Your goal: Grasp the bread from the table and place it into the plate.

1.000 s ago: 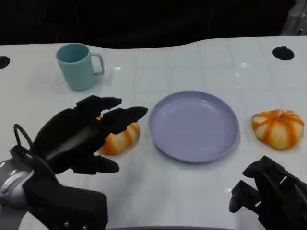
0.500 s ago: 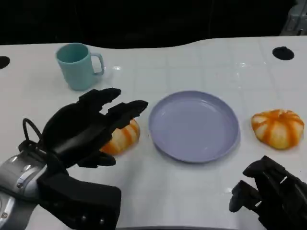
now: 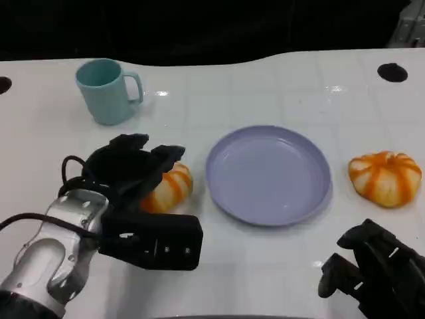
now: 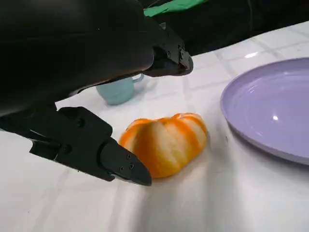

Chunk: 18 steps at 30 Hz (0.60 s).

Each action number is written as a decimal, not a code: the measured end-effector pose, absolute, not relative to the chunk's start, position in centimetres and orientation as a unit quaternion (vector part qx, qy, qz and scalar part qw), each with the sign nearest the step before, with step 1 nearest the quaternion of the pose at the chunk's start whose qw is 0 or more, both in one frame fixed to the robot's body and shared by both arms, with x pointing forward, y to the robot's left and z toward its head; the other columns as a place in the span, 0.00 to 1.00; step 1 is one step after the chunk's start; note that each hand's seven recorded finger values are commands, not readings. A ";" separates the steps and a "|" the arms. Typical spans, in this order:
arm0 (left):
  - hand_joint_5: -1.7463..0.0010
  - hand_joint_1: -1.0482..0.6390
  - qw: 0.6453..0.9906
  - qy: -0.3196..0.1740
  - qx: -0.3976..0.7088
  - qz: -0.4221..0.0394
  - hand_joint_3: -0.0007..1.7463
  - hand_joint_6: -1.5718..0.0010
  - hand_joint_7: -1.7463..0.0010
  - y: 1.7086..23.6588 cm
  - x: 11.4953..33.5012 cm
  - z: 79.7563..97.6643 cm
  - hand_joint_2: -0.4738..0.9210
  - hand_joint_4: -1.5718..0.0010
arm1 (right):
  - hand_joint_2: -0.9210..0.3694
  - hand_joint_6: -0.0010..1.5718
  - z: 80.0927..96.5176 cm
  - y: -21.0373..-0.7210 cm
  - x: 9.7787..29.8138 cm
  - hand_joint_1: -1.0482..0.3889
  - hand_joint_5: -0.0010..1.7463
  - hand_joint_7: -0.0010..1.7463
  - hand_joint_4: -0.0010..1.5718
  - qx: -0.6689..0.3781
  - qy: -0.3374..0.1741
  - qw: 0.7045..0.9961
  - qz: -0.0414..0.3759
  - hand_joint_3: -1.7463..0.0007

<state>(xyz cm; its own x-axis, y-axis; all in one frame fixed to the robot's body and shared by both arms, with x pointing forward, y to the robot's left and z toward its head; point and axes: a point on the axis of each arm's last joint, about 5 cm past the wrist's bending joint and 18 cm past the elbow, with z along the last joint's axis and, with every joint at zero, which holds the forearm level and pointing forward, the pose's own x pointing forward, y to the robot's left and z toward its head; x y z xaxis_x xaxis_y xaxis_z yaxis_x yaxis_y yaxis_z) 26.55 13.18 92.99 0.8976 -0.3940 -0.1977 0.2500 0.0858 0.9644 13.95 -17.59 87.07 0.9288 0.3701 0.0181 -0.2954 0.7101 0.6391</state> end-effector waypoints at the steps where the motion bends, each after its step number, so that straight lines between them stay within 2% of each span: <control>1: 0.96 0.53 0.736 -0.054 0.638 -0.221 0.01 0.89 1.00 13.2 26.6 92.9 0.91 0.99 | 0.00 0.43 87.1 -17.6 14.0 0.34 0.91 0.65 0.41 0.335 0.056 0.923 0.180 0.85; 9: 0.95 0.53 0.736 -0.038 0.635 -0.231 0.00 0.88 1.00 13.0 28.0 92.1 0.90 0.97 | 0.00 0.43 87.1 -17.6 13.9 0.34 0.92 0.65 0.41 0.334 0.056 0.923 0.181 0.86; 18: 0.96 0.53 0.733 -0.028 0.635 -0.241 0.00 0.88 1.00 12.4 29.7 90.3 0.91 0.97 | 0.00 0.42 87.1 -17.7 13.8 0.34 0.92 0.65 0.40 0.333 0.056 0.924 0.181 0.85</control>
